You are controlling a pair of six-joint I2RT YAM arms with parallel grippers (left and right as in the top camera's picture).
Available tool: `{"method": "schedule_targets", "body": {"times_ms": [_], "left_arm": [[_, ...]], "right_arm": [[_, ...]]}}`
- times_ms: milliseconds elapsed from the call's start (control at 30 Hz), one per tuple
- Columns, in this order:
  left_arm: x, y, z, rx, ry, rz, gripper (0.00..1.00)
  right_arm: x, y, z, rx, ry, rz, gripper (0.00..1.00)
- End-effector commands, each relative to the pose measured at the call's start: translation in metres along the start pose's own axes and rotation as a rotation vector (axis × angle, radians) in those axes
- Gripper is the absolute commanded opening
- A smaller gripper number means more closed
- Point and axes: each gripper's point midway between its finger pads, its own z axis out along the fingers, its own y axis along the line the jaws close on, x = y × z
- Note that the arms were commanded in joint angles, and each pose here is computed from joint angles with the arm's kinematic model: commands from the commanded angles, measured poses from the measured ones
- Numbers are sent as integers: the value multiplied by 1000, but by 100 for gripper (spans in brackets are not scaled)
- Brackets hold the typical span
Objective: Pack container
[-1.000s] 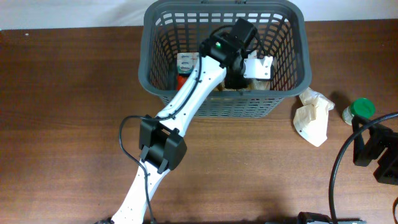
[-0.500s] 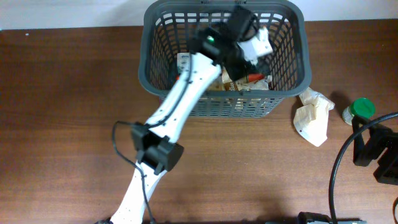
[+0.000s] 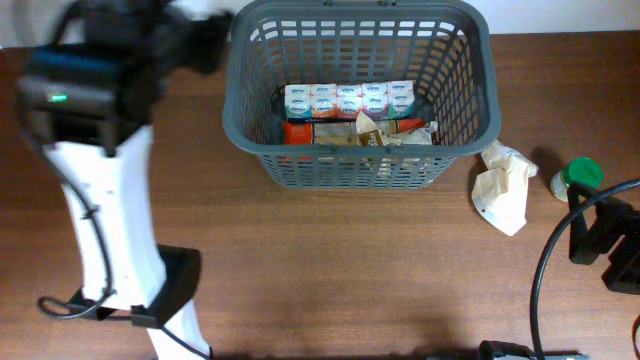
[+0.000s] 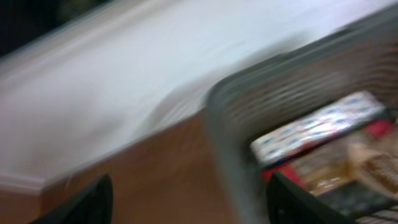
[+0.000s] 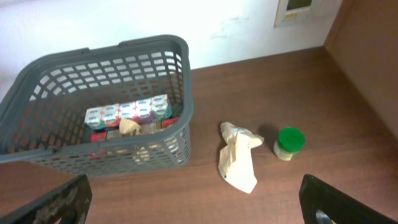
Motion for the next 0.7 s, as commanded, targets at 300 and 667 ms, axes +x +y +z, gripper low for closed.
{"method": "schedule_targets", "body": {"times_ms": [300, 667], "left_arm": [[156, 110, 75, -163, 500, -388, 85], [216, 100, 112, -109, 701, -415, 99]], "right_arm": [[-15, 1, 3, -6, -47, -2, 99], [-10, -65, 32, 383, 50, 137, 99]]}}
